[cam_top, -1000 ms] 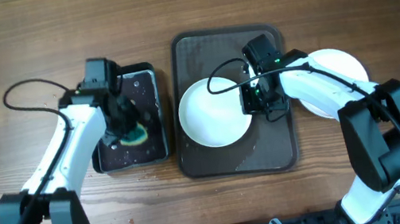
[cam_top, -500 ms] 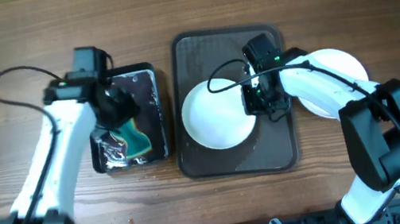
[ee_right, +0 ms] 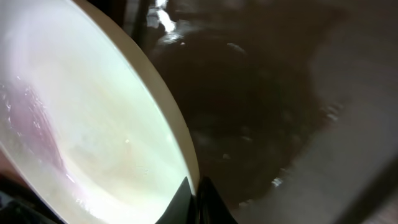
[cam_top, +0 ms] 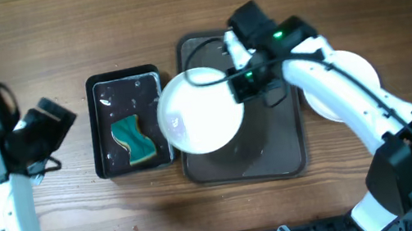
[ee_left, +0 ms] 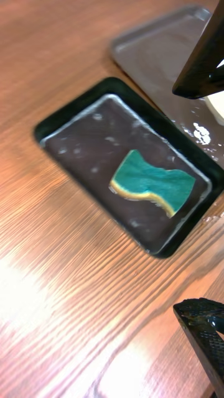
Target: Clean dirty plates on tray and stack at the side
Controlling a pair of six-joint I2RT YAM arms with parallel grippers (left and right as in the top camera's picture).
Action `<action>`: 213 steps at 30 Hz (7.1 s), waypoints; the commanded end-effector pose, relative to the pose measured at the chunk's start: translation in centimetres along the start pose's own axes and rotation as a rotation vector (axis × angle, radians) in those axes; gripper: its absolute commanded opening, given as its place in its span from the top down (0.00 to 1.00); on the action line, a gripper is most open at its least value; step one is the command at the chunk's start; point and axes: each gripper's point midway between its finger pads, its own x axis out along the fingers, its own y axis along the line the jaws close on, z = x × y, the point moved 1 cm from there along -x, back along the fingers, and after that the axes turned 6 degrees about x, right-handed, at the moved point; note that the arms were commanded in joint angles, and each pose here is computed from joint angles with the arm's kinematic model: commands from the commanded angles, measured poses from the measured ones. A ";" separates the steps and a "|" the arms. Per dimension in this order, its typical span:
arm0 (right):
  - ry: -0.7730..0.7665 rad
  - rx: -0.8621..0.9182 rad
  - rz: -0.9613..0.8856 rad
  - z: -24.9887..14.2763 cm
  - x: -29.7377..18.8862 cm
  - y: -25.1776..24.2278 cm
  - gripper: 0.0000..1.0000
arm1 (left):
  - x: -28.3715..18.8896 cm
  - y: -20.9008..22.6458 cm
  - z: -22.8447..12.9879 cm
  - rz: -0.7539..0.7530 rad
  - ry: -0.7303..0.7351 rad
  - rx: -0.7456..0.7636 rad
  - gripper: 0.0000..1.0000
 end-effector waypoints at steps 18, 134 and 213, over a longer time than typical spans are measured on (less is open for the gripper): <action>-0.677 -0.391 -0.249 11.3 -0.6 12.9 0.96 | -1.3 0.8 0.3 -0.016 -0.029 -0.039 0.00; -0.691 -0.260 -0.083 6.6 -6.2 16.4 0.96 | -1.3 0.8 0.3 -0.016 -0.029 -0.039 0.00; -1.063 -0.400 0.116 -12.6 -21.7 -3.1 0.00 | -1.3 0.8 0.3 -0.016 -0.029 -0.039 0.00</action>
